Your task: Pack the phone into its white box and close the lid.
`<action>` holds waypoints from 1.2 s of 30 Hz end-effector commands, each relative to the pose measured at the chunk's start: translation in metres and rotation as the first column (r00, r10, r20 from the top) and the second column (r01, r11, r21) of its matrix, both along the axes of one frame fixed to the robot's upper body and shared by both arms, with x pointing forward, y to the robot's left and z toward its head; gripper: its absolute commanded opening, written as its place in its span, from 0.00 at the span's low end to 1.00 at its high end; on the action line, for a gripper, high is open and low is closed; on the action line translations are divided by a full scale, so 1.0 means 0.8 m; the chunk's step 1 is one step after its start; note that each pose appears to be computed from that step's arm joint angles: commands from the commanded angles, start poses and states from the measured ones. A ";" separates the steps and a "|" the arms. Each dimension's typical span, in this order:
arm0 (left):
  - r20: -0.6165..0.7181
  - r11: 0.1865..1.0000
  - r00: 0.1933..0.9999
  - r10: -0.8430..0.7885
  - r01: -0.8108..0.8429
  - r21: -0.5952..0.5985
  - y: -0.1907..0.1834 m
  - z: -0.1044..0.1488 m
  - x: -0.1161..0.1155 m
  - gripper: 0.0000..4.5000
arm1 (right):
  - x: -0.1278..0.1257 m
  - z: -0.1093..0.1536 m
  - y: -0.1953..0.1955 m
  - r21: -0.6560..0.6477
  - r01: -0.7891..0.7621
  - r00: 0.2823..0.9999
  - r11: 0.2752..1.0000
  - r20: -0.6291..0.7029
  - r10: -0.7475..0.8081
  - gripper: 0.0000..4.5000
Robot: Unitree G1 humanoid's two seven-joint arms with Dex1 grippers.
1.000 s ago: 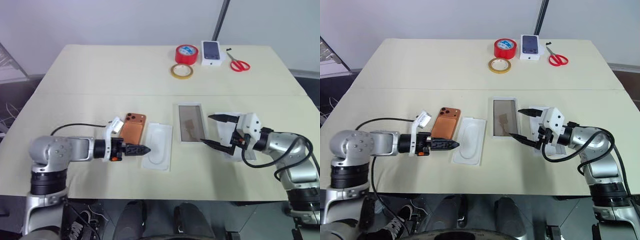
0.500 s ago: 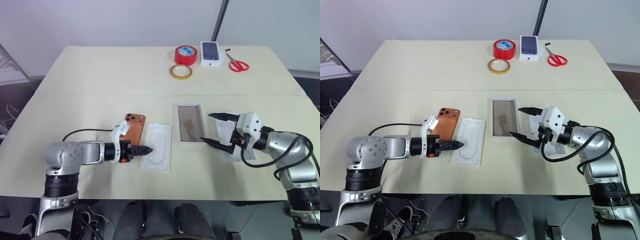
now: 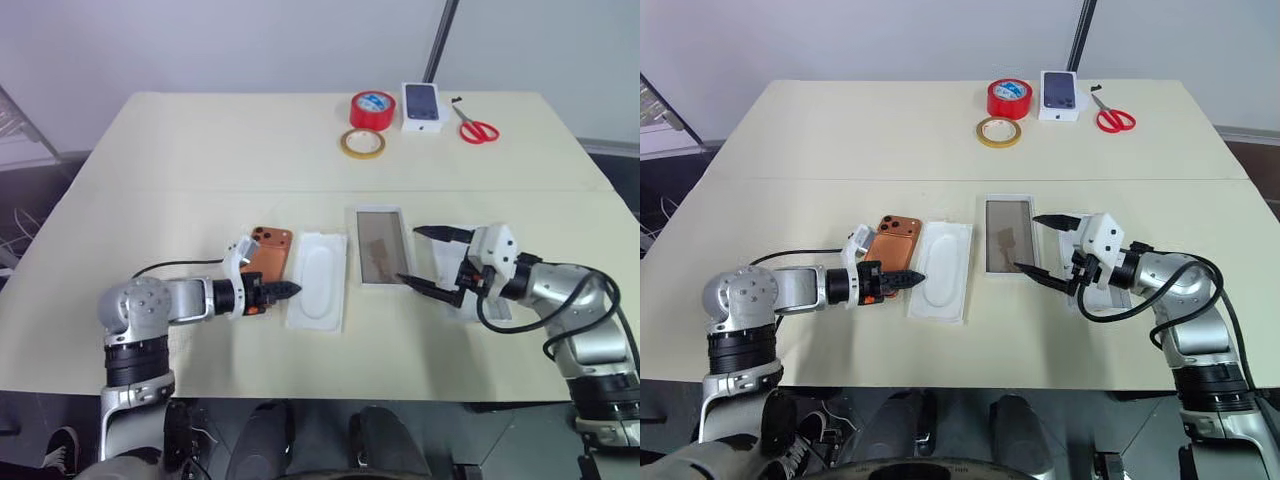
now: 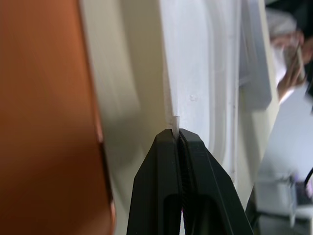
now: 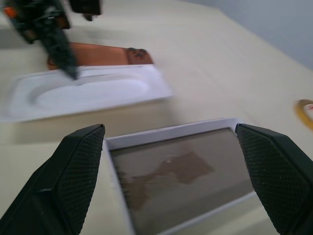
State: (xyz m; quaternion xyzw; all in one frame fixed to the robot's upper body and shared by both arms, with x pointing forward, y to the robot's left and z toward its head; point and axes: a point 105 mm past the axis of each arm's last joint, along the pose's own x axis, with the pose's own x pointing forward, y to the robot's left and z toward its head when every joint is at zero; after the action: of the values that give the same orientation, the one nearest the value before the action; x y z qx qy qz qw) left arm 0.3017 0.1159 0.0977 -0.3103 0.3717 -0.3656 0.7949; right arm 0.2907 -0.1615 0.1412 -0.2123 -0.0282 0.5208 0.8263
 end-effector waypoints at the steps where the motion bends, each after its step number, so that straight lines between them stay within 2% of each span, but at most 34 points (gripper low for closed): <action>1: 0.049 0.999 0.998 0.036 -0.035 -0.026 0.007 0.021 0.010 0.01 | -0.012 -0.005 0.028 -0.046 -0.111 0.994 0.993 0.008 0.111 1.00; 3: 0.069 0.999 0.997 0.040 -0.040 0.003 0.009 0.022 0.011 0.01 | -0.008 -0.015 0.033 -0.064 -0.129 0.991 0.990 -0.032 0.127 1.00; 6: 0.108 0.999 0.993 0.053 -0.051 -0.016 0.007 0.031 0.016 0.01 | 0.012 -0.035 0.031 -0.165 -0.100 0.994 0.981 -0.062 0.091 1.00; 9: 0.131 0.998 0.989 0.068 -0.069 0.000 0.008 0.036 0.020 0.00 | 0.027 -0.047 0.027 -0.232 -0.091 0.995 0.969 -0.065 0.078 0.83; 16: 0.158 0.991 0.978 0.135 -0.136 -0.008 0.017 0.047 0.029 0.00 | 0.028 -0.057 0.029 -0.265 -0.136 0.990 0.955 -0.076 0.120 0.02; 20: 0.169 0.987 0.973 0.159 -0.154 -0.040 0.016 0.057 0.033 0.00 | 0.024 -0.054 0.043 -0.284 -0.167 0.986 0.944 -0.051 0.159 0.02; 24: 0.182 0.982 0.967 0.179 -0.165 -0.088 0.007 0.073 0.041 0.00 | 0.024 -0.042 0.074 -0.227 -0.177 0.984 0.958 -0.013 0.179 0.02; 29: 0.192 0.981 0.964 0.185 -0.169 -0.095 -0.004 0.080 0.048 0.00 | 0.016 -0.038 0.109 -0.140 -0.199 0.980 0.970 -0.023 0.198 0.02; 32: 0.184 0.986 0.969 0.167 -0.159 -0.055 -0.012 0.070 0.048 0.00 | 0.006 -0.032 0.118 -0.069 -0.242 0.969 0.968 -0.075 0.236 0.21; 36: 0.181 0.990 0.973 0.145 -0.142 -0.027 -0.023 0.059 0.045 0.00 | -0.004 -0.023 0.103 -0.106 -0.237 0.971 0.966 -0.052 0.233 0.65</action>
State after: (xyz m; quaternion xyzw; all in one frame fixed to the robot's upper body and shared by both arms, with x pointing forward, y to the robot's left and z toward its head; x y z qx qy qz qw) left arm 0.3385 0.1008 0.1418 -0.3182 0.2804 -0.3318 0.8426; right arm 0.2917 -0.0749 0.1073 -0.2362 0.0154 0.6195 0.7484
